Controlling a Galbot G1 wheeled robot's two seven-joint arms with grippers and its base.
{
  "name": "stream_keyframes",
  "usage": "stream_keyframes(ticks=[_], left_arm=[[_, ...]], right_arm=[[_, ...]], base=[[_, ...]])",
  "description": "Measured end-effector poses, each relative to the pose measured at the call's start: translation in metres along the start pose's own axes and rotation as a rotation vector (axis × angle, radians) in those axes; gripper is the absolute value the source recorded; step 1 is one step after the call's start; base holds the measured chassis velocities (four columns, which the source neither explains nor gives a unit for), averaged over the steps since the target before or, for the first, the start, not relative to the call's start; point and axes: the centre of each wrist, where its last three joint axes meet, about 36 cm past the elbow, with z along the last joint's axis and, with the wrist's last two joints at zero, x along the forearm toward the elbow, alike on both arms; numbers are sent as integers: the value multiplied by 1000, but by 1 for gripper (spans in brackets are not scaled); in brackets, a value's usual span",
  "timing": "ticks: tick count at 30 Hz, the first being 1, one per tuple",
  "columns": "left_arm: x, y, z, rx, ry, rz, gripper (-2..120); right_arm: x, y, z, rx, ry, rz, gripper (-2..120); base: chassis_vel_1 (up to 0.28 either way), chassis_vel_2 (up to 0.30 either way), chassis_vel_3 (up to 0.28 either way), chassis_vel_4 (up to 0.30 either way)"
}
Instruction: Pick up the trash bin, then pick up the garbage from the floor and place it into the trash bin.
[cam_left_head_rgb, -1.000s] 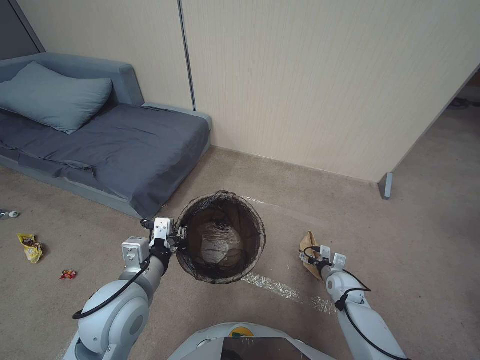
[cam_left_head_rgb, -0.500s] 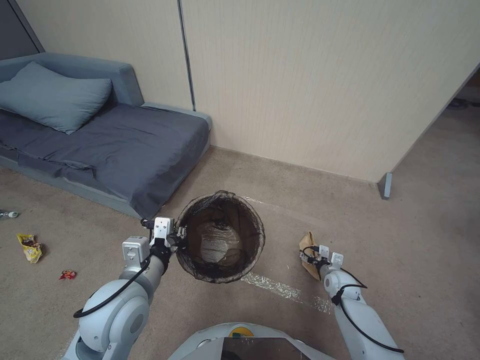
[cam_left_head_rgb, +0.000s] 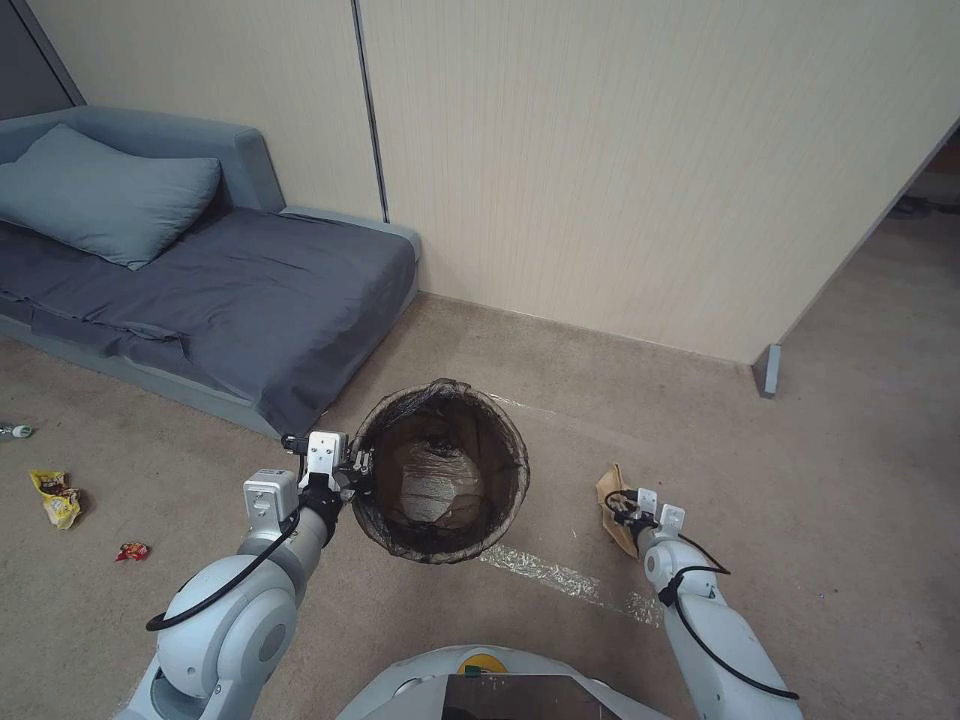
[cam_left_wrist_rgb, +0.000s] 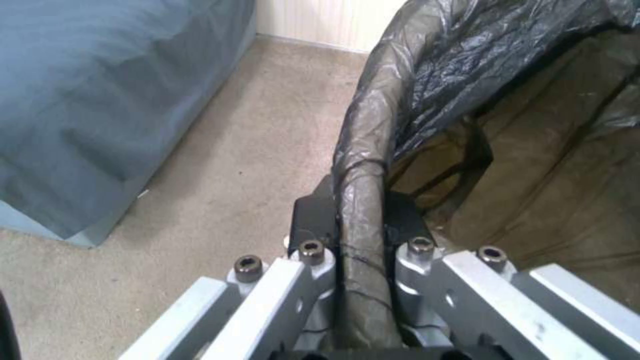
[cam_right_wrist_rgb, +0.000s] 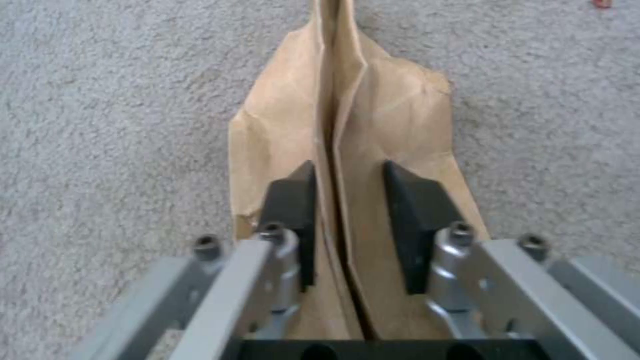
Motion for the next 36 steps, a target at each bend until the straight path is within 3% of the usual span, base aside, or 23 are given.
stream_keyframes(ticks=[7, 13, 20, 24, 26, 32, 36], left_arm=[[-2, 1, 1, 1, 3, 0, 5], [-3, 0, 1, 4, 4, 1, 5], [-2, 0, 1, 3, 3, 3, 5], [-1, 0, 0, 0, 3, 3, 5], [0, 0, 1, -1, 4, 0, 5], [0, -2, 1, -4, 7, 1, 5], [-2, -1, 3, -11, 16, -1, 5]], right_arm=[[1, 3, 0, 15, -10, 4, 0], [8, 5, 0, 41, -32, 10, 0], [43, 7, -18, 77, -126, -8, 0], [83, 7, -42, 103, -216, -44, 0], [122, 12, -71, 110, -296, -98, 0], [182, 19, -113, 177, -401, -177, 0], [229, 36, -140, 239, -464, -275, 0]], base=[[0, 0, 0, 0], [0, 0, 0, 0], [0, 0, 0, 0], [0, 0, 0, 0], [0, 0, 0, 0], [0, 0, 0, 0], [0, 0, 0, 0]])
